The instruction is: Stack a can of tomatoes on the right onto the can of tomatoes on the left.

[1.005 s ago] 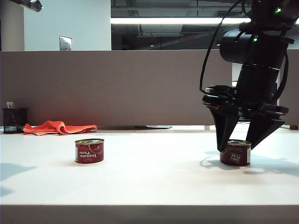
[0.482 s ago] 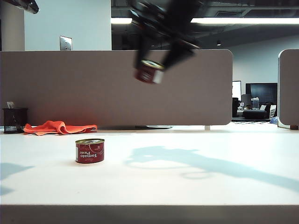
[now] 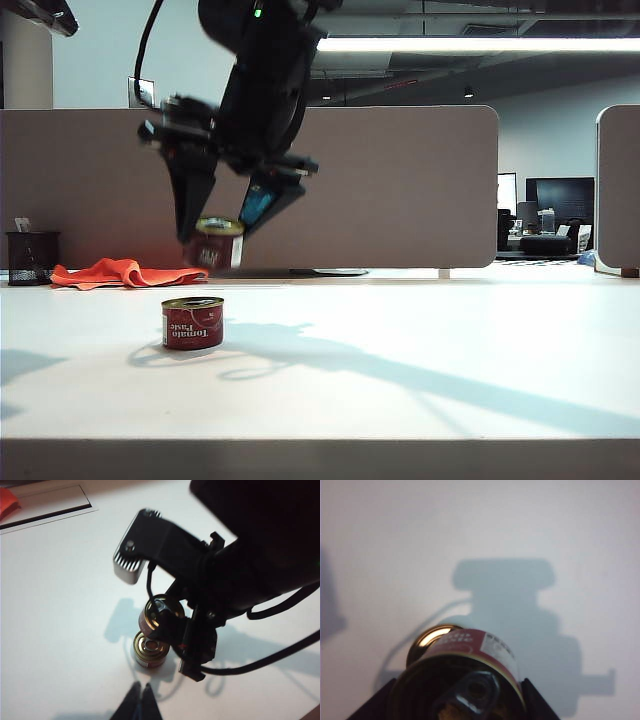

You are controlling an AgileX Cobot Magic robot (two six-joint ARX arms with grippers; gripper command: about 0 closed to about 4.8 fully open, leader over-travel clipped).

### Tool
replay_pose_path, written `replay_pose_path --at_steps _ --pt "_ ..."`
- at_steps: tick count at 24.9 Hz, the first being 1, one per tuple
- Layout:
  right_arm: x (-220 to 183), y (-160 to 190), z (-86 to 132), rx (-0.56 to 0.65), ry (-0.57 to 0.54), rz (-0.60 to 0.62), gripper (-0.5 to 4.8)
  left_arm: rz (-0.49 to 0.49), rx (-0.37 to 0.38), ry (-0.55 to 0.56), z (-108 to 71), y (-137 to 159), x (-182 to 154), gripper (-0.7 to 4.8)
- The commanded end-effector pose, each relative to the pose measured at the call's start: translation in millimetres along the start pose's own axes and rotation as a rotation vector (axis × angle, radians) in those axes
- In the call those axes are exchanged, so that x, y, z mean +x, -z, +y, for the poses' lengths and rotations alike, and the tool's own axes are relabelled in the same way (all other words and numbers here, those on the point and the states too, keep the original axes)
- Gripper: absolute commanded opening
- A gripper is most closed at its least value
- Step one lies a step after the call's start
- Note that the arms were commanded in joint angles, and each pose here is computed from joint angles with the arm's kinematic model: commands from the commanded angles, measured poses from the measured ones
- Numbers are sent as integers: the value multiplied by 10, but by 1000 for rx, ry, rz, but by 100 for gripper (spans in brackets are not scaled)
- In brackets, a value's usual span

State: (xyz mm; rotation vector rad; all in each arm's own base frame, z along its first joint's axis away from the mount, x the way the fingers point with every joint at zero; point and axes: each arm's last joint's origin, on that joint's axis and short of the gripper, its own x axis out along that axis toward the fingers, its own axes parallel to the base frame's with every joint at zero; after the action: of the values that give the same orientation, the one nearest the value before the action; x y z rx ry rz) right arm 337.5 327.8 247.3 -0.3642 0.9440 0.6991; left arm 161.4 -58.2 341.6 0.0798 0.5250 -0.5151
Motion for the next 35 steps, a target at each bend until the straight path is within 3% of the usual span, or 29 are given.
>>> replay_pose_path --at_steps 1,5,7,13,18,20,23,25,26,27,31,35 --pt "70 -17 68 -22 -29 -14 305 -10 4 5 -6 -19 -20 -5" --pt "118 -9 121 -31 -47 -12 306 -9 4 5 -6 -19 -20 -5" --pt "118 -12 125 -33 -47 -15 340 -8 4 6 -7 -18 -20 -5" --pt "114 -22 122 -35 -48 -23 354 -8 4 6 -7 -18 -20 -5" --pt "-209 -159 32 -23 -4 -102 366 -11 7 4 -7 -20 -22 -5" --pt "-433 -228 -42 -10 12 -157 327 -19 9 2 -7 -27 -25 -5" --pt "-906 -279 -194 17 34 -243 208 -53 44 -1 -14 -49 -64 -5" --pt "-1256 -228 -310 30 55 -253 53 -76 88 -10 -26 -46 -135 -5" --pt "-1360 -199 -343 27 63 -248 13 -83 90 -17 -29 -44 -159 -5" --pt "-1487 -158 -381 27 78 -245 -9 -91 90 -35 -30 -43 -186 -5" --pt "-1924 22 -485 56 166 -263 -9 -129 92 -120 -35 -29 -324 -5" --pt "-2394 368 -550 64 211 -336 -9 -147 105 -119 -98 33 -473 -5"
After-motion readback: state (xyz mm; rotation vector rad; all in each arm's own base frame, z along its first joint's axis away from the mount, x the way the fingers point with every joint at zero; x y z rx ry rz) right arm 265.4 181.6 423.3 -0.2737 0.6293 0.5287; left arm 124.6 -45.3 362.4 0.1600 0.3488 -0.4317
